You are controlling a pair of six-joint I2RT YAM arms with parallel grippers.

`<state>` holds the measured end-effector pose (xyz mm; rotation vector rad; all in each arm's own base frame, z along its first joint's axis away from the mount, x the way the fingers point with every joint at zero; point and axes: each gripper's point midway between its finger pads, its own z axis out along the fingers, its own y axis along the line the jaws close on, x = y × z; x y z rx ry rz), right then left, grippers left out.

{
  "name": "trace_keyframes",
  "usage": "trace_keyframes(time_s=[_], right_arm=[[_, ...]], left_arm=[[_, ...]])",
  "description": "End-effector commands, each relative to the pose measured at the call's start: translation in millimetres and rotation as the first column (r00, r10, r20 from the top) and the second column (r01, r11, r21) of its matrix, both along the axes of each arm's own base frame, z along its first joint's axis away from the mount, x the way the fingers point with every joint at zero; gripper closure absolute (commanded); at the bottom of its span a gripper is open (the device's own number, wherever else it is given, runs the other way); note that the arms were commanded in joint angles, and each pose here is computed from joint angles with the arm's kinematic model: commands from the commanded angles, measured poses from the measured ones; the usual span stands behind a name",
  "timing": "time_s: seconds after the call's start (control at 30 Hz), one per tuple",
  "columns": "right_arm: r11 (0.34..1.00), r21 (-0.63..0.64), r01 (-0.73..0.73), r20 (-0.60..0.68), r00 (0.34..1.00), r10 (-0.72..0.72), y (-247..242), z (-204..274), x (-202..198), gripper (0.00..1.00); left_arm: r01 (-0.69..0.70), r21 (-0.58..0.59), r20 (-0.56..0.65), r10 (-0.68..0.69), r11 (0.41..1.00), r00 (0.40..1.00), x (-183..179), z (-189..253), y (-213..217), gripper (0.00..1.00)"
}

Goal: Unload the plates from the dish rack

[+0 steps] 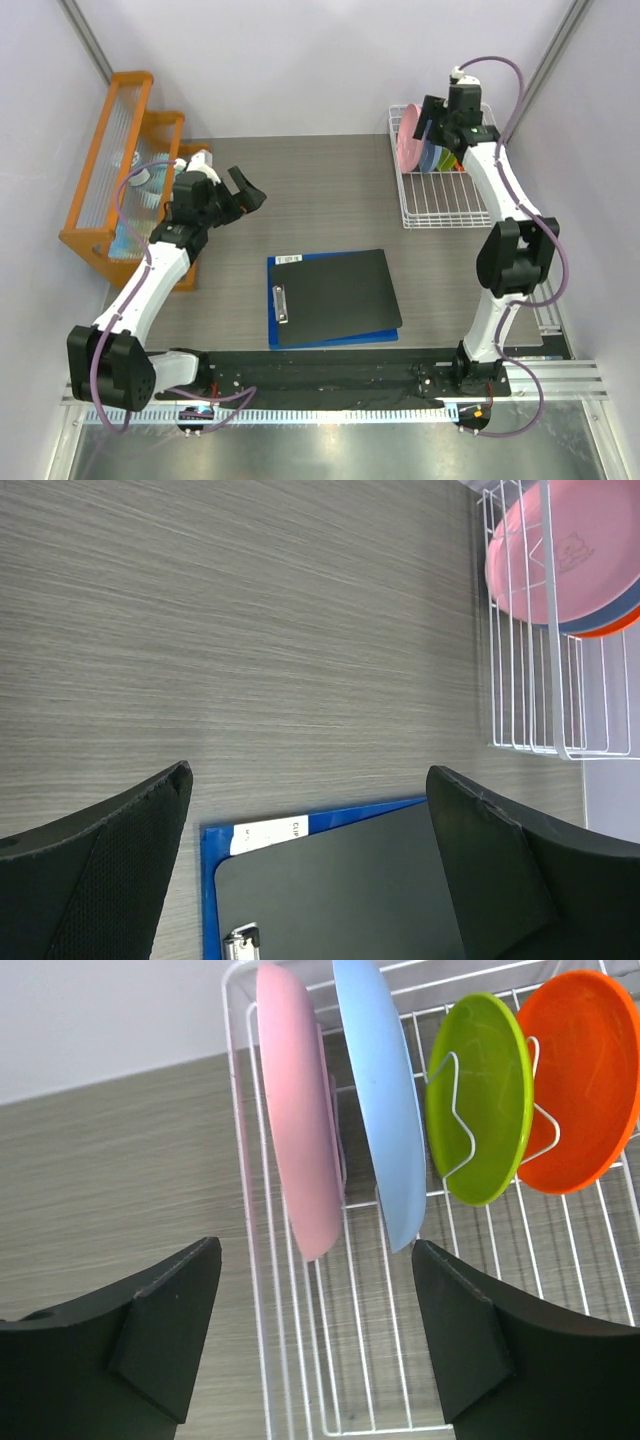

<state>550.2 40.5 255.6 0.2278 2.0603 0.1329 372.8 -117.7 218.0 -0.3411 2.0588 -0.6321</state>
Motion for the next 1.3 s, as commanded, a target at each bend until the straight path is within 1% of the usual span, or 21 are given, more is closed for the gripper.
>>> trace_keyframes(time_s=[0.0, 0.03, 0.1, 0.17, 0.27, 0.3, 0.33, 0.4, 0.43, 0.57, 0.6, 0.73, 0.77, 0.8, 0.9, 0.97, 1.0, 1.1, 1.13, 1.17, 1.27], right_arm=[[0.991, -0.134, 0.029, 0.041, 0.999, -0.024, 6.4, 19.3, 8.1, 0.19], [0.988, -0.151, 0.036, 0.036, 0.999, -0.031, 8.9, 14.2, 13.0, 0.18], [0.979, -0.198, 0.038, 0.030, 0.999, -0.033, 15.4, 10.5, 15.3, 0.25], [0.971, -0.234, 0.041, 0.024, 0.999, -0.036, 23.0, 4.6, 18.6, 0.24], [0.949, -0.301, 0.093, 0.027, 0.996, -0.089, 21.5, 1.5, 22.2, 0.23], [0.934, -0.332, 0.135, 0.031, 0.991, -0.132, 15.4, 0.3, 22.9, 0.23], [0.928, -0.341, 0.150, 0.045, 0.989, -0.143, 14.2, 5.9, 24.9, 0.23], [0.906, -0.381, 0.186, 0.038, 0.982, -0.186, 12.0, -3.0, 27.6, 0.24], [0.891, -0.397, 0.221, 0.058, 0.975, -0.216, 7.4, 3.1, 28.6, 0.31], [0.861, -0.433, 0.269, 0.056, 0.961, -0.271, 1.2, -7.8, 37.0, 0.31], [0.856, -0.444, 0.266, 0.045, 0.960, -0.275, 0.1, -15.5, 39.4, 0.32], [0.843, -0.466, 0.270, 0.049, 0.959, -0.280, 0.2, -21.7, 48.6, 0.32], [0.840, -0.474, 0.263, 0.047, 0.961, -0.274, 1.3, -23.3, 50.5, 0.34], [0.837, -0.477, 0.268, 0.049, 0.959, -0.279, 0.8, -23.5, 52.0, 0.37], [0.837, -0.478, 0.265, 0.049, 0.960, -0.276, 2.6, -28.2, 55.6, 0.50], [0.835, -0.485, 0.259, 0.050, 0.962, -0.269, 6.1, -29.5, 57.0, 0.50], [0.832, -0.487, 0.264, 0.056, 0.961, -0.272, 7.1, -28.8, 57.8, 0.52], [0.823, -0.498, 0.271, 0.056, 0.958, -0.282, 10.0, -33.2, 58.9, 0.67], [0.812, -0.526, 0.254, 0.049, 0.962, -0.270, 10.3, -34.2, 58.7, 0.86], [0.805, -0.534, 0.260, 0.050, 0.960, -0.277, 10.1, -34.9, 58.2, 0.92], [0.786, -0.556, 0.269, 0.067, 0.958, -0.280, 15.3, -30.0, 55.3, 0.98]], left_arm=[[-0.004, 0.018, 0.089, 0.002, 1.000, 0.996, 13.3, 9.3, -3.4, 0.01], [-0.006, 0.026, 0.085, 0.004, 1.000, 0.996, 15.0, 6.3, -3.1, 0.01], [-0.009, 0.045, 0.068, 0.006, 0.999, 0.998, 17.9, -2.7, -3.2, 0.01], [-0.010, 0.056, 0.063, 0.007, 0.998, 0.998, 19.5, -6.5, -3.2, 0.01], [-0.002, 0.068, 0.046, -0.001, 0.998, 0.999, 21.8, -14.7, -4.3, 0.01], [0.001, 0.071, 0.044, -0.004, 0.997, 0.999, 22.4, -15.8, -4.5, 0.00], [0.001, 0.076, 0.039, -0.004, 0.997, 0.999, 23.0, -18.7, -4.3, 0.01], [0.001, 0.083, 0.033, -0.003, 0.997, 0.999, 23.5, -21.6, -3.7, 0.00], [0.001, 0.084, 0.029, -0.003, 0.997, 1.000, 23.5, -23.5, -3.7, 0.01], [0.004, 0.103, 0.028, -0.007, 0.995, 1.000, 23.5, -26.9, -1.9, 0.01], [0.000, 0.106, 0.029, -0.003, 0.994, 1.000, 23.8, -27.4, -1.1, 0.01], [-0.003, 0.124, 0.022, 0.000, 0.992, 1.000, 24.1, -32.7, 1.2, 0.01], [-0.004, 0.128, 0.020, 0.001, 0.992, 1.000, 24.5, -34.0, 1.8, 0.01], [-0.006, 0.129, 0.022, 0.003, 0.992, 1.000, 25.5, -33.9, 1.8, 0.01], [-0.007, 0.139, 0.012, 0.005, 0.990, 1.000, 25.8, -39.5, 3.1, 0.01], [-0.007, 0.150, 0.007, 0.006, 0.989, 1.000, 26.1, -43.1, 4.1, 0.01], [-0.012, 0.155, 0.005, 0.012, 0.988, 1.000, 26.8, -44.1, 5.4, 0.01], [-0.014, 0.165, 0.000, 0.014, 0.986, 1.000, 26.2, -47.3, 6.9, 0.00], [-0.013, 0.165, -0.007, 0.015, 0.986, 1.000, 25.0, -49.6, 7.1, 0.01], [-0.013, 0.166, -0.006, 0.014, 0.986, 1.000, 25.4, -49.6, 7.0, 0.01], [-0.018, 0.169, -0.006, 0.019, 0.985, 1.000, 24.6, -49.9, 8.3, 0.01]])
